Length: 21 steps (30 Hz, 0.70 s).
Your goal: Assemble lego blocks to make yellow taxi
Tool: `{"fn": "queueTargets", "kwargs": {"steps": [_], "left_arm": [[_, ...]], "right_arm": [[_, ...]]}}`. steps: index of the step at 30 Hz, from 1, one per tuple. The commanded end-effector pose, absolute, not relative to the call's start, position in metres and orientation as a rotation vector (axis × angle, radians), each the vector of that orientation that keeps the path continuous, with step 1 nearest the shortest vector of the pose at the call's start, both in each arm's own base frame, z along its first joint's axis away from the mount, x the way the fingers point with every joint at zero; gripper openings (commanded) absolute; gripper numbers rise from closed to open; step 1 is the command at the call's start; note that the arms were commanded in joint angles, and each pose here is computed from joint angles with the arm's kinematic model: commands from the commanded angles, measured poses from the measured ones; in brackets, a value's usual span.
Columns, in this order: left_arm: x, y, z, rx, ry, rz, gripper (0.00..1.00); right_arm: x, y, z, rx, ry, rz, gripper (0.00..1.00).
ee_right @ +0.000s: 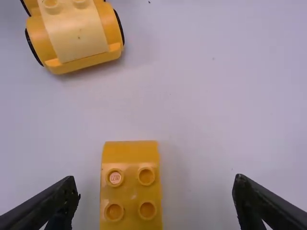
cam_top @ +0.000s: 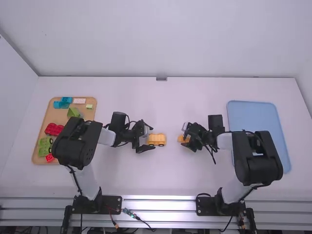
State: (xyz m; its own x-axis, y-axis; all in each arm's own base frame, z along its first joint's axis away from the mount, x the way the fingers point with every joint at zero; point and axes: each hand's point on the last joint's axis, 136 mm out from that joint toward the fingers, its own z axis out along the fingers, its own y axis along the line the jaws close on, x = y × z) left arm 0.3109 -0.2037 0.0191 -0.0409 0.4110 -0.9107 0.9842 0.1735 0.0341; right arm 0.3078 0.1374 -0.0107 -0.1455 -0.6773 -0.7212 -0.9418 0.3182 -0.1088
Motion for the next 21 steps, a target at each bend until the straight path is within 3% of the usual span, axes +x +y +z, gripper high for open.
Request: {"fn": "queueTargets", "kwargs": {"steps": [1,15,21], "left_arm": [[0.3116,-0.2075,0.0208,1.370,1.584,-0.864,0.99],[0.3117,-0.2081,0.0219,1.357,1.592,-0.877,0.99],[0.3127,-0.2080,0.0224,1.348,1.598,-0.880,0.99]], "right_arm": [[0.2998,0.1398,-0.0160,-1.432,1.906,0.538,0.83],[0.3039,0.1367,-0.0241,-1.381,1.952,0.585,0.85],[0.3023,0.1391,-0.0210,-1.424,1.937,0.616,0.76]]}}
